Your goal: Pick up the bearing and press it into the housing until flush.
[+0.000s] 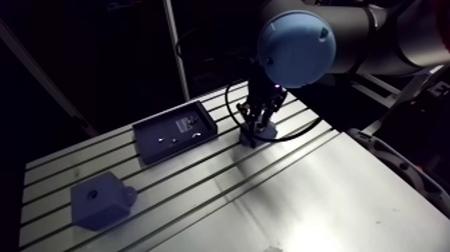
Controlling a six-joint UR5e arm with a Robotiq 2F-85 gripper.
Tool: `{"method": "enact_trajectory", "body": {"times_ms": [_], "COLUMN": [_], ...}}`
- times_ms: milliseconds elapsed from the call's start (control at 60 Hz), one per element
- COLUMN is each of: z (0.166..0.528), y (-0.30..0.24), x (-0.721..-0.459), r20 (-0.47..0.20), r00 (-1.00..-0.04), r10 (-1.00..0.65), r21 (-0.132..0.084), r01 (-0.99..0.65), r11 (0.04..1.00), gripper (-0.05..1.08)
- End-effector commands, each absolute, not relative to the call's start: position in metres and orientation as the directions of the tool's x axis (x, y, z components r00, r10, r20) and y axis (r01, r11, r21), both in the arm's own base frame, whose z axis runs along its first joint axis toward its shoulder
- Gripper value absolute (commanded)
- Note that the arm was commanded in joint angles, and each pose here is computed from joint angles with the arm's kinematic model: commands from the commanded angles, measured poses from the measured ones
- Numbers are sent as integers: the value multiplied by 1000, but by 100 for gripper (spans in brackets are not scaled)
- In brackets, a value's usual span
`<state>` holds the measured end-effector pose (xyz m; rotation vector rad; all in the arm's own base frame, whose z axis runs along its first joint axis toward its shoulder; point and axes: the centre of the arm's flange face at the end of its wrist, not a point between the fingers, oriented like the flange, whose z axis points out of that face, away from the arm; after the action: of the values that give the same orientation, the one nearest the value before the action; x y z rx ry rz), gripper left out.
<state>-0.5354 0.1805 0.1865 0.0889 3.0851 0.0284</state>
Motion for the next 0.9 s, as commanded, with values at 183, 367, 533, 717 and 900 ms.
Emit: {"method": "enact_trajectory", "body": {"times_ms": [183, 367, 533, 717, 900], "z": [186, 186, 186, 186, 186], "y": [183, 184, 186, 187, 187], "x": [-534, -534, -533, -534, -534], "r20": [-56, -55, -55, -55, -54], "r00": [-996, -996, -996, -996, -996], "r10": [64, 65, 66, 67, 65], "r21": [18, 18, 18, 18, 17], "r01": [64, 64, 65, 66, 64], "r11": [998, 998, 998, 998, 998], "gripper": [76, 76, 76, 76, 76]}}
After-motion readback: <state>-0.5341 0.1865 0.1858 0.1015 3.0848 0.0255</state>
